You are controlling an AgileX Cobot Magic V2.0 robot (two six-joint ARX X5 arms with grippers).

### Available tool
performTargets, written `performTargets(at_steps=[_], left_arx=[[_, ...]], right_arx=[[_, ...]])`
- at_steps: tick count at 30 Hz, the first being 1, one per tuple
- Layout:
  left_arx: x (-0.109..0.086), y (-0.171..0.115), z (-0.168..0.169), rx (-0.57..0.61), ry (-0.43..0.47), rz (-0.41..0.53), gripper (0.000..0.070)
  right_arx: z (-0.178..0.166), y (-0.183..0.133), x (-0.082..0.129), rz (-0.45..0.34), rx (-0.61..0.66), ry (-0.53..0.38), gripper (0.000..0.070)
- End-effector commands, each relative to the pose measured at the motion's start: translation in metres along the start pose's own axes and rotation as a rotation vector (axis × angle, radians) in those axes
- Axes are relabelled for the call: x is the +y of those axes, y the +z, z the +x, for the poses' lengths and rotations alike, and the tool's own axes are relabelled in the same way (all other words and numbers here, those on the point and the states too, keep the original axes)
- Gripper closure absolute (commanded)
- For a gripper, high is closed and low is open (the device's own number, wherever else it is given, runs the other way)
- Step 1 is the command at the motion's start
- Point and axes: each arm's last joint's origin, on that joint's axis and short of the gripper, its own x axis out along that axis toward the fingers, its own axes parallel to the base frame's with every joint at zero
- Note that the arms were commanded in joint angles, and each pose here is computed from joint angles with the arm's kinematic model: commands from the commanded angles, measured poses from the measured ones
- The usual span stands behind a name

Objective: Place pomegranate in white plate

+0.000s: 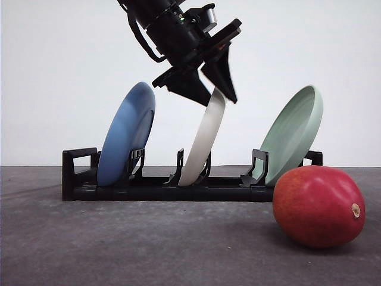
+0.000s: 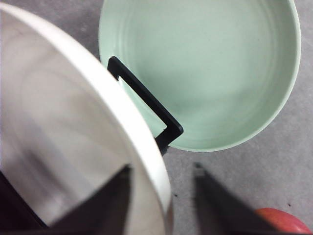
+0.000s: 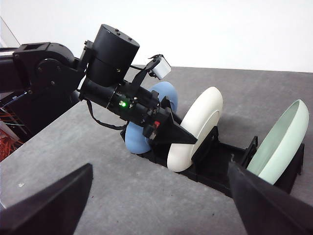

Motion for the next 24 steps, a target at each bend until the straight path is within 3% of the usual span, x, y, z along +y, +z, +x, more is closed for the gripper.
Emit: performTargets(at_steps=[1, 13, 18, 24], left_arx=[[-0.004, 0.004, 0.004, -0.006, -0.012, 0.023, 0.0700], [-0.010, 0.010, -0.011, -0.036, -0.062, 0.028, 0.0700], [-0.021, 0.019, -0.043, -0.110, -0.071, 0.049, 0.0700], [-0.047, 0.023, -0.100, -0.184, -0.141, 0.095, 0.0700]], right_arx=[[-0.002, 0.005, 0.002, -0.003, -0.014, 0.002, 0.0138], [-0.002, 0.005, 0.002, -0.003, -0.013, 0.002, 0.0138], [-0.002, 0.005, 0.002, -0.003, -0.014, 0.002, 0.0138], [-0.002, 0.005, 0.002, -0.003, -0.013, 0.002, 0.0138]])
